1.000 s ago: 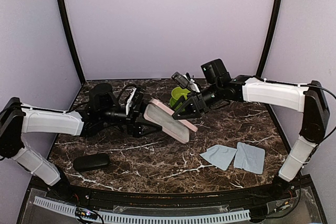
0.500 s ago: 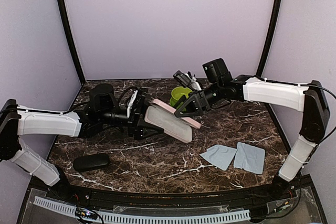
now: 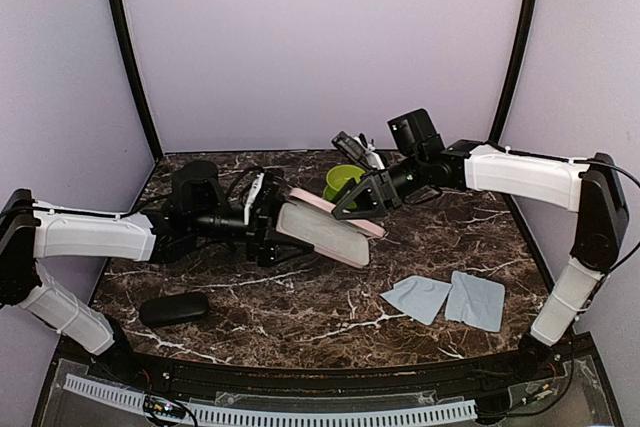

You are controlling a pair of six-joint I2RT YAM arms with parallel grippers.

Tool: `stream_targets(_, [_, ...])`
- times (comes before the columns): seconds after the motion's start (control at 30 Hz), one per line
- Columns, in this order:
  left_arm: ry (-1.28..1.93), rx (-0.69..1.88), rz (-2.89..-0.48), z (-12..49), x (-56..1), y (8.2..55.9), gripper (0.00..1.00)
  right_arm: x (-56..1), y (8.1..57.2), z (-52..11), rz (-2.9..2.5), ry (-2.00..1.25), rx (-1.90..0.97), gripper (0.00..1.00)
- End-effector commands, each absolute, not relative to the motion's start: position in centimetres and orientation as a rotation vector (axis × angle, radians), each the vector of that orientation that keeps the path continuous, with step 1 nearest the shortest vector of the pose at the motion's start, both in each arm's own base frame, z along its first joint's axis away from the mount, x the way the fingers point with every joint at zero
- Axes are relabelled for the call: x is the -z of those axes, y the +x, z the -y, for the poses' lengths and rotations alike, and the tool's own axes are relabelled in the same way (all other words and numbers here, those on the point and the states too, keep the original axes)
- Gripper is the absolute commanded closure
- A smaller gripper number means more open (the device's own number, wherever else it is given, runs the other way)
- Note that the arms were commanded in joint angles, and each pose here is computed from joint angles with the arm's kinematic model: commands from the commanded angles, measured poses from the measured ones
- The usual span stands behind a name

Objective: Organize the sunglasses
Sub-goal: Open the sunglasses case.

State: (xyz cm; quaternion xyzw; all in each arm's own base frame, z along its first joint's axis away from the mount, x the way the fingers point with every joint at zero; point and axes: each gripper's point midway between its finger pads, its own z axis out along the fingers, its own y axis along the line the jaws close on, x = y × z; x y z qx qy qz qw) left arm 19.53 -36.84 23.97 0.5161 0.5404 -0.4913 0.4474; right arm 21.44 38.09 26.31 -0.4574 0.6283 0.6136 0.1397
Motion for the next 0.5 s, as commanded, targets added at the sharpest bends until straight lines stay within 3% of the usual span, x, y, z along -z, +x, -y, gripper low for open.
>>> stream_targets(0.0, [1.439, 1.324, -1.136, 36.0, -25.8, 14.7, 1.0, -22.8, 31.1, -33.3, -2.131, -0.93, -1.415, 0.36])
stream_targets(0.47, [1.401, 1.287, -1.225, 36.3, -24.9, 16.0, 1.0, -23.1, 31.7, -32.2, -2.139, -0.898, -1.345, 0.32])
